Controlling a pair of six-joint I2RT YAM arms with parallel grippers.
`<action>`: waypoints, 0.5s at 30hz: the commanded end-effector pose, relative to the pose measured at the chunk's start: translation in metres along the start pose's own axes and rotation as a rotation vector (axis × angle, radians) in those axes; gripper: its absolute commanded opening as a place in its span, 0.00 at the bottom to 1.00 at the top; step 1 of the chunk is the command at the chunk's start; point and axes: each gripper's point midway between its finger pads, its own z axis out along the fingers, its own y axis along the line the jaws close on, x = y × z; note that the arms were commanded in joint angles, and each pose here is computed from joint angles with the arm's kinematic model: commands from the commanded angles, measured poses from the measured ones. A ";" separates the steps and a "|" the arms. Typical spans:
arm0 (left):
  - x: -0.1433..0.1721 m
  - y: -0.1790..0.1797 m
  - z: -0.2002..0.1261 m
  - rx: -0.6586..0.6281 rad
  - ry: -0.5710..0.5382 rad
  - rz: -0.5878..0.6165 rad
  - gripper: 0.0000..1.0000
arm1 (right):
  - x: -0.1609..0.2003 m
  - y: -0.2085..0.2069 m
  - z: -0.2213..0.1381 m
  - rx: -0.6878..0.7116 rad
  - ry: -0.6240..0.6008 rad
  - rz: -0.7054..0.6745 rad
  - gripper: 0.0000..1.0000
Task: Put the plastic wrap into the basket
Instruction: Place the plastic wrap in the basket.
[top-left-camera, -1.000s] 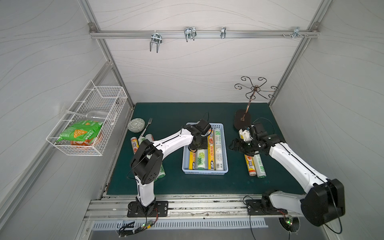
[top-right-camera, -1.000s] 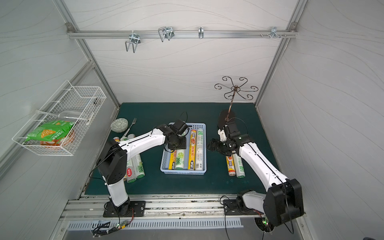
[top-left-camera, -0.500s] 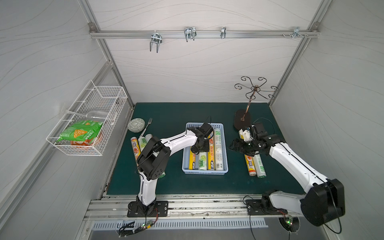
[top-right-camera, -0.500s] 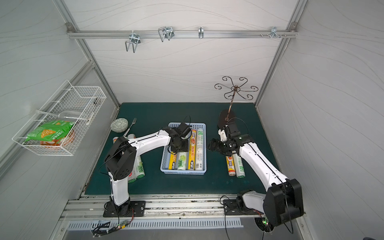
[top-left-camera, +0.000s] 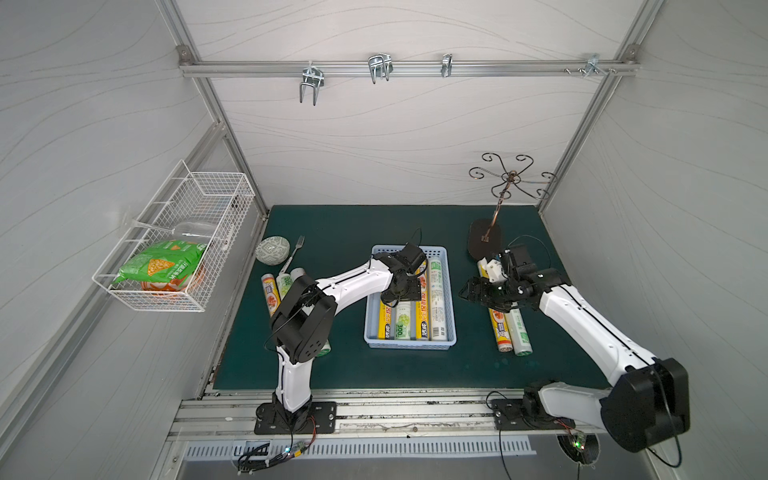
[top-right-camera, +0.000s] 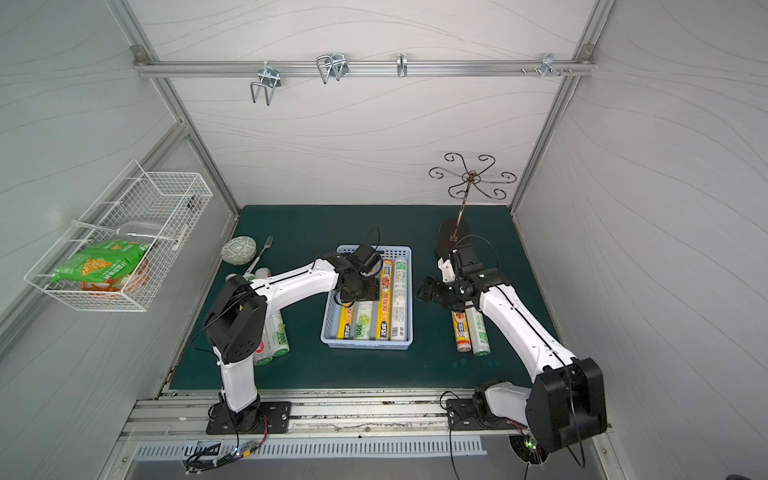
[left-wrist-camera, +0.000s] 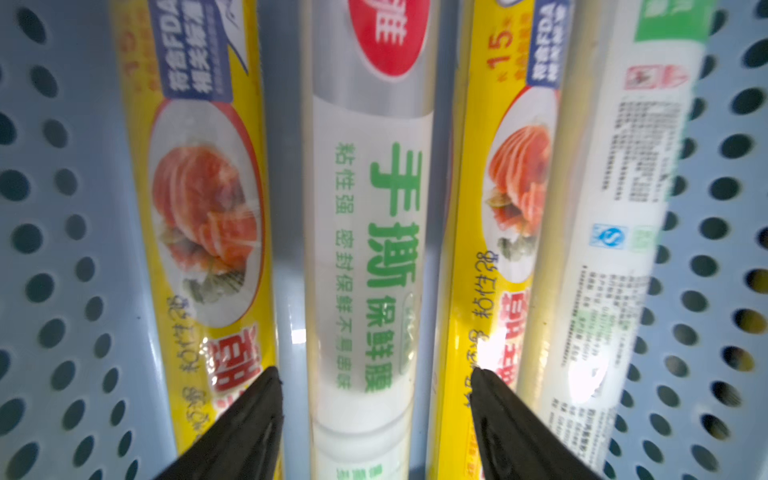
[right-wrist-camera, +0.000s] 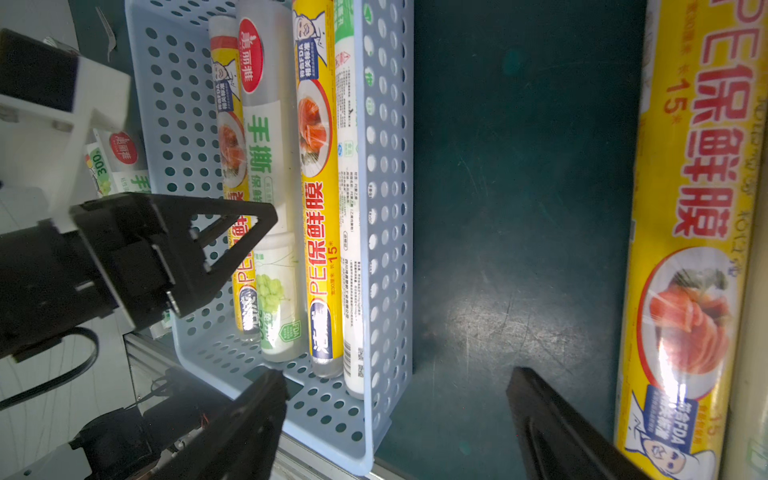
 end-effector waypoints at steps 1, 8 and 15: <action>-0.016 -0.011 -0.034 0.042 -0.084 0.009 0.75 | -0.002 0.000 -0.008 0.005 -0.008 -0.012 0.88; -0.020 -0.002 -0.065 0.041 -0.150 0.014 0.77 | -0.006 -0.003 -0.015 0.029 -0.022 -0.020 0.88; -0.030 0.036 -0.106 -0.097 -0.298 0.037 0.79 | -0.014 -0.013 -0.024 0.088 -0.045 -0.032 0.89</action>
